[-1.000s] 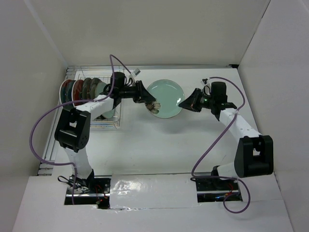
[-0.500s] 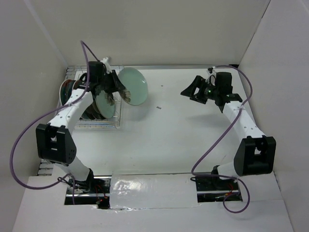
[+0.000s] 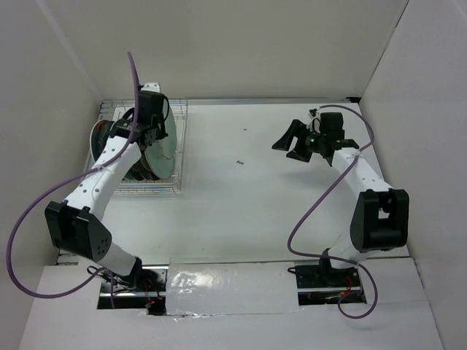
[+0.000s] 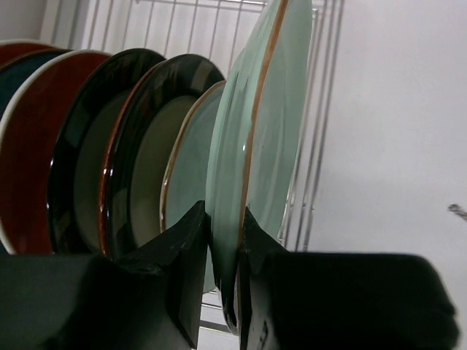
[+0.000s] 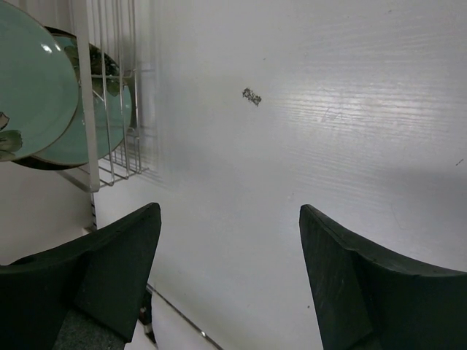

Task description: Load the plates into the dish rack

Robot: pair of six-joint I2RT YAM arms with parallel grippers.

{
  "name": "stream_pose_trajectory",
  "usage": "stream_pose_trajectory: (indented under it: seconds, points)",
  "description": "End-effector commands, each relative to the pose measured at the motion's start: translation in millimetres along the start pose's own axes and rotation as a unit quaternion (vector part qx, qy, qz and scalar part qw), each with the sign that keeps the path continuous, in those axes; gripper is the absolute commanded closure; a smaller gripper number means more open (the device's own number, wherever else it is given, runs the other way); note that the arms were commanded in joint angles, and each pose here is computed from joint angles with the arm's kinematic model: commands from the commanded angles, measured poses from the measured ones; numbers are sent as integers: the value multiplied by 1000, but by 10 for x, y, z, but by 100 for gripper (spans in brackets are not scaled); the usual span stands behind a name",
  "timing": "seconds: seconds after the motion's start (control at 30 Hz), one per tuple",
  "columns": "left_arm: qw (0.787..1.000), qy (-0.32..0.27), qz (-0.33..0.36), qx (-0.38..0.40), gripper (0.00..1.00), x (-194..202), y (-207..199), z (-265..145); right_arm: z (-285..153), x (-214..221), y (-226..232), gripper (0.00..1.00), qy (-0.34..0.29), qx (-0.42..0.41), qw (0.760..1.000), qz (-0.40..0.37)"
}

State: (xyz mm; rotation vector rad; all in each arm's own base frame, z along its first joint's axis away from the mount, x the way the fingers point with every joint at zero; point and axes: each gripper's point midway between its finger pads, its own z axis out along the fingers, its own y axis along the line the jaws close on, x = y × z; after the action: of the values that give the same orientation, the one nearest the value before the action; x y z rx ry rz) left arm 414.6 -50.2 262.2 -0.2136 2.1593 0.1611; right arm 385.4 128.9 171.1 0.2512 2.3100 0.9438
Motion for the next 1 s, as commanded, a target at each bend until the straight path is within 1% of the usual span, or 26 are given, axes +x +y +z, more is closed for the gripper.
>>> stream_pose_trajectory:
  seconds: [0.0,0.07,0.1,0.23,0.27,0.43,0.5,0.67,0.7,0.77,0.8,0.87,0.9,0.93,0.97]
  points:
    - [995,-79,-14,-52,100,-368,232,-180,-13,-173,128,17,-20,-11,1000,-18]
    - [995,-78,-14,-58,100,-339,248,-156,13,-179,112,17,-20,-11,1000,-18]
    - [994,-87,-19,-55,100,-386,252,-193,13,-179,112,17,-20,-11,1000,-18]
    - [995,-80,-7,-58,100,-314,240,-171,47,-153,72,17,-16,-9,1000,-16]
    - [994,-88,-11,-56,100,-354,243,-202,57,-126,66,17,-14,-13,1000,-15]
    - [996,-68,4,-52,100,-172,222,-110,65,-94,42,17,-10,-11,1000,-13]
    - [997,-59,11,-40,100,-101,146,-72,65,-94,42,17,-10,-11,1000,-13]
    - [999,-21,24,-26,100,208,80,67,80,-31,-6,17,-3,-7,1000,-8]
    - [999,-21,18,-26,99,209,76,67,80,-31,-6,17,-3,-7,1000,-8]
    - [999,-11,23,-28,94,289,76,113,80,-31,-6,17,-3,-7,1000,-8]
    - [999,-11,23,-28,85,289,76,113,80,-31,-6,17,-3,-7,1000,-8]
    - [999,-11,19,-28,72,289,72,113,87,0,-34,17,0,-5,1000,-10]
    - [999,-11,19,-28,60,289,72,113,87,1,-34,17,0,-5,1000,-10]
    - [999,-11,19,-28,55,289,72,113,65,-12,-10,17,-3,-7,1000,-13]
    - [999,-19,14,-22,44,220,57,70,42,12,-25,17,-4,-2,1000,-11]
